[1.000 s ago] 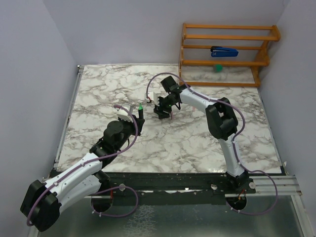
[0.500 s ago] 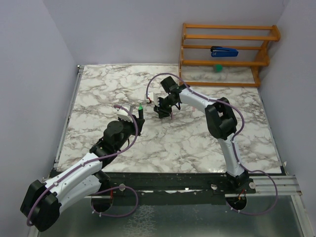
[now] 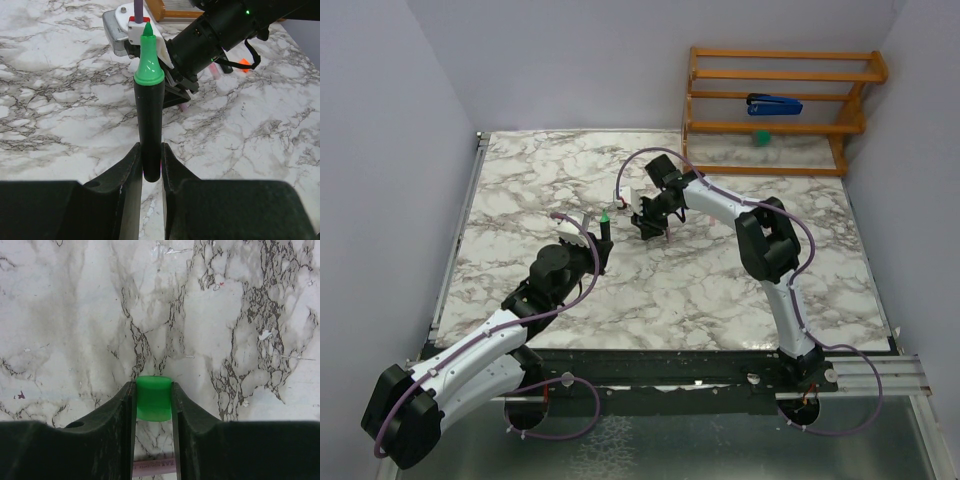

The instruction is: Insert the pens into the pen caps

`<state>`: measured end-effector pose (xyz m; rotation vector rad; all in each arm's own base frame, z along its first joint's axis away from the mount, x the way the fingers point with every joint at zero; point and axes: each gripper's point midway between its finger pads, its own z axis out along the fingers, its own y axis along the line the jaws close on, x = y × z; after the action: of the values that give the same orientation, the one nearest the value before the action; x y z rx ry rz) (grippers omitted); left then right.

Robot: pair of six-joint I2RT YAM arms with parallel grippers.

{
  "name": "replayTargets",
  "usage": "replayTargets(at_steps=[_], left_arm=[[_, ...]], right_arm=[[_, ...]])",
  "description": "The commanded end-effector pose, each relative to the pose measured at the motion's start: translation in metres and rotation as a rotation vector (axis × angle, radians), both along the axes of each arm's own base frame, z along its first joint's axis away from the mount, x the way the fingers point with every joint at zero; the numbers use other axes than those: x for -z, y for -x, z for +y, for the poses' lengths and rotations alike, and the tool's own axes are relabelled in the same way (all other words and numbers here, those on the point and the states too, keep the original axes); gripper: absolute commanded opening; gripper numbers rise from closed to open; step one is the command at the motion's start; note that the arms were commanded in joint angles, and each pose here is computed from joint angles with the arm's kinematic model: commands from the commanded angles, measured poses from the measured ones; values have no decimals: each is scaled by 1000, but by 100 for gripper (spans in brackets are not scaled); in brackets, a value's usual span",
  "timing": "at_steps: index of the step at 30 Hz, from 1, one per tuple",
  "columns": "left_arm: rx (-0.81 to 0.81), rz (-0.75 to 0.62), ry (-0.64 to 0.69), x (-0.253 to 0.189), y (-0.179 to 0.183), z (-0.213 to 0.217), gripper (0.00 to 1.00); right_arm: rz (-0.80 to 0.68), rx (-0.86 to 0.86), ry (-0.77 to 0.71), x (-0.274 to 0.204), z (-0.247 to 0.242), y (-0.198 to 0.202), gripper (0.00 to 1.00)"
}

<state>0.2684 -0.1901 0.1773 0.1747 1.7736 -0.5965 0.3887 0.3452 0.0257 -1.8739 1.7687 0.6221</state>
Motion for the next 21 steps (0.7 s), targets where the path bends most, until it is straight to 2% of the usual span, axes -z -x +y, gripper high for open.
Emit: replayTargets(at_steps=[1,4,11,15,21], left_arm=[[12,-2,5,2,2,-2,0],[9,2,2,3,1,-2,0],[7,13,-6,7,0,-2,0],[2,43,-29,22,-1,-2,0],[5,72,-50,38,-3,-4,0]], right_arm=[[10,22,15,21,0,2,6],[-56,39,-46,9,4,-3,1],[-264,119,-233,-49,15,-22,0],[-394,175,-397,-98,18,-25,1],[-554,324,-566,-162,2,-29,1]])
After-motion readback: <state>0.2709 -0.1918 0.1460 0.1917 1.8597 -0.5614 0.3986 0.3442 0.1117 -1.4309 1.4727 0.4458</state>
